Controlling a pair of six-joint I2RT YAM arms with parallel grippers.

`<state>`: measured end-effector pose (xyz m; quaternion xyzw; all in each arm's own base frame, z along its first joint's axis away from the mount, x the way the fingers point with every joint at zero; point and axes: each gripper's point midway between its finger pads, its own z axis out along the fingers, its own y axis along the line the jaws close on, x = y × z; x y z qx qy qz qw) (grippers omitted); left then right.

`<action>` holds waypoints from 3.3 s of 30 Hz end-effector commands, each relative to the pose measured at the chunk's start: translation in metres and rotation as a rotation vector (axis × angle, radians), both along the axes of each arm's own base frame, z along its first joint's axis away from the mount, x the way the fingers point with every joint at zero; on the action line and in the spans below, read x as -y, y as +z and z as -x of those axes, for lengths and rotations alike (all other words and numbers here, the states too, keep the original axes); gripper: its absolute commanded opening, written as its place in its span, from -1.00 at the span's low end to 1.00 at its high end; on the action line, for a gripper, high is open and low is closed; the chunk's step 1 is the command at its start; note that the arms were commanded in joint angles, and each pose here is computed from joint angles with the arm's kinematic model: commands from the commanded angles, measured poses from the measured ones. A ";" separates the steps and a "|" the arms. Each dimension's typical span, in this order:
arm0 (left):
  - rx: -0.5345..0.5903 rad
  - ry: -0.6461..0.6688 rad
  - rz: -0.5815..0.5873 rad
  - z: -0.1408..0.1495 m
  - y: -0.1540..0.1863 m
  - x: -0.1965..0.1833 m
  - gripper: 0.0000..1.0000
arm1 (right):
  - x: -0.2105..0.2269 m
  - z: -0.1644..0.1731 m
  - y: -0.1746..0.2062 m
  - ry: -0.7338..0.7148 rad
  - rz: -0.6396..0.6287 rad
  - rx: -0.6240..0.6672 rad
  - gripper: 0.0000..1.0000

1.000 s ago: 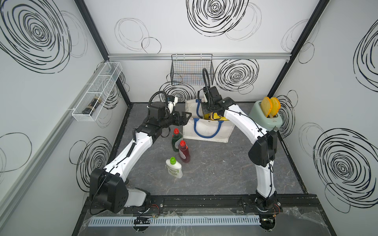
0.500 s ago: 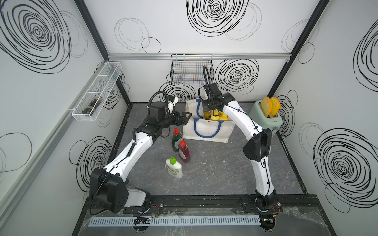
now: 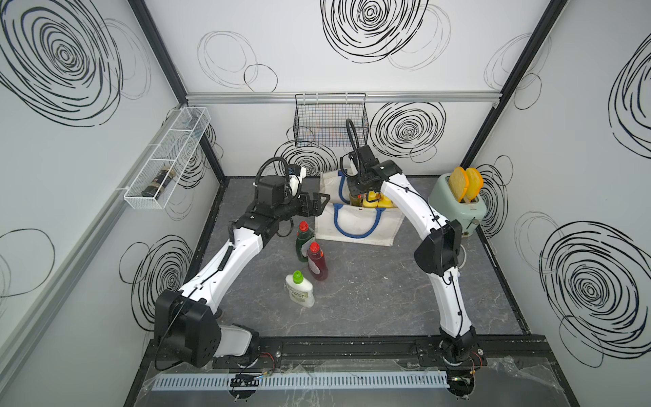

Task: Pack dish soap into the shopping bag
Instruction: Place the bottle of dish soap in the shopping bag, then pick up the bottle of dish soap at the center of the board.

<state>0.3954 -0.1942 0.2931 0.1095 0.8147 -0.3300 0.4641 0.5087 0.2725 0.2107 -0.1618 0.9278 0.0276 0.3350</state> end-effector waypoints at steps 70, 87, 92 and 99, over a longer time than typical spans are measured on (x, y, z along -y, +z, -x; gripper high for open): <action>-0.015 0.057 0.081 -0.027 0.017 -0.036 0.92 | -0.070 0.202 0.141 0.507 -0.306 0.204 0.18; -0.001 0.106 0.101 -0.021 0.004 -0.056 0.92 | -0.133 0.278 0.062 0.678 -0.259 0.067 0.33; 0.011 0.111 0.100 -0.018 0.006 -0.057 0.92 | -0.136 0.277 0.045 0.695 -0.233 0.043 0.30; 0.008 0.122 0.091 -0.018 0.002 -0.059 0.93 | -0.145 0.280 0.027 0.726 -0.241 0.010 0.28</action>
